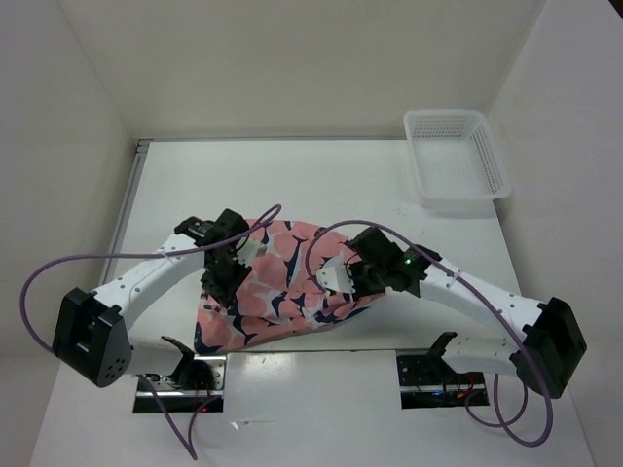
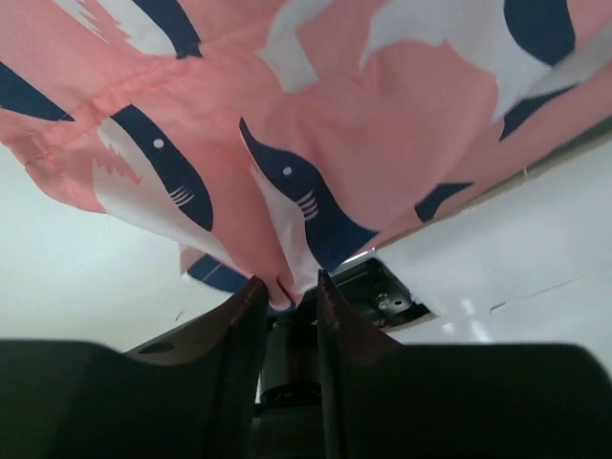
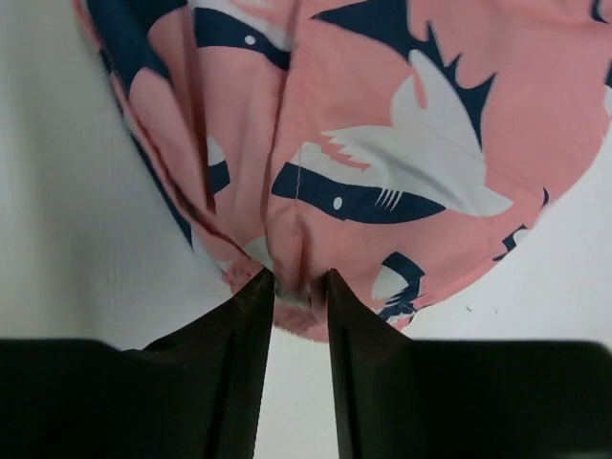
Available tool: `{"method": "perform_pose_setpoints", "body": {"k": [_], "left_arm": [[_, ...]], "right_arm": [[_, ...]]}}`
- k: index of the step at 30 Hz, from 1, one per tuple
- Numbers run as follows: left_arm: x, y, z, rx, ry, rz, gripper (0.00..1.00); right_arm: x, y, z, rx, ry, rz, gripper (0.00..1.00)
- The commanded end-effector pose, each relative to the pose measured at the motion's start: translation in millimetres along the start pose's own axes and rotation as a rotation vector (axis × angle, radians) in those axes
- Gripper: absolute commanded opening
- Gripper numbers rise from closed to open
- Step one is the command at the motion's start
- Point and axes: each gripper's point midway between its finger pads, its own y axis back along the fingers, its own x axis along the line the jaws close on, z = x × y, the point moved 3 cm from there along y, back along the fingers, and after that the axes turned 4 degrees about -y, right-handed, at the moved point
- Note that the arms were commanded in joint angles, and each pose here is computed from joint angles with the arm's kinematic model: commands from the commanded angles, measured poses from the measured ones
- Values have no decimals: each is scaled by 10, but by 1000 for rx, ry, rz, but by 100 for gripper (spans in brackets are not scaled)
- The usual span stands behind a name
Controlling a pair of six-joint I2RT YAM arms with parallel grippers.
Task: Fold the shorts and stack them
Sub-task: Fold the shorts
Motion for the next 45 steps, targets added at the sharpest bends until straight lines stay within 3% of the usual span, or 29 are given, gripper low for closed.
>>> {"method": "perform_pose_setpoints", "body": {"k": [1, 3, 7, 10, 12, 14, 15, 18, 19, 20, 23, 29, 34, 38, 39, 42, 43, 44, 45], "left_arm": [[-88, 128, -88, -1, -17, -26, 37], [-127, 162, -108, 11, -27, -39, 40], [-101, 269, -109, -6, -29, -13, 55], [23, 496, 188, -196, -40, 86, 56], [80, 766, 534, -392, -45, 139, 66], [313, 993, 851, -578, 4, 261, 77], [405, 1040, 926, -606, 29, 294, 84], [814, 679, 961, -440, 140, 344, 84], [935, 424, 935, -337, 174, 321, 84], [1140, 388, 883, -315, 247, 319, 84], [1324, 219, 823, -274, 301, 332, 87], [1311, -170, 565, -129, 330, 274, 93], [1118, -360, 644, -128, 319, 109, 93], [1019, -623, 682, -64, 297, 46, 79], [978, -744, 634, -17, 291, 31, 70], [917, -762, 703, -17, 283, -13, 55], [932, -739, 742, -29, 281, -10, 37], [940, -815, 711, 8, 274, 9, 29], [992, -852, 735, 1, 272, 35, 22]], "right_arm": [[188, 26, -191, 101, 100, 65, 35], [195, 104, -229, 107, 155, 50, 37], [58, 230, -221, 99, 228, -68, 80], [-252, 430, -16, 10, 165, -222, 85], [-422, 573, 190, -100, 38, -289, 94], [-588, 608, 323, -173, -65, -341, 95], [-621, 617, 411, -214, -159, -337, 95], [-695, 352, 511, -202, -393, -256, 95], [-719, 250, 478, -174, -460, -232, 95], [-738, -20, 321, -80, -549, -190, 95], [-903, -298, 103, 7, -767, -162, 95], [-1025, -518, -113, 32, -934, -125, 97], [-952, -819, -461, 120, -1028, -80, 97], [-973, -940, -422, 109, -1048, -37, 82], [-981, -959, -395, 99, -1063, -25, 78], [-1027, -999, -378, 86, -1083, -35, 55], [-1030, -1029, -386, 86, -1083, -35, 49], [-1082, -1008, -412, 87, -1099, -56, 36], [-1078, -1047, -421, 89, -1115, -55, 30]]}}
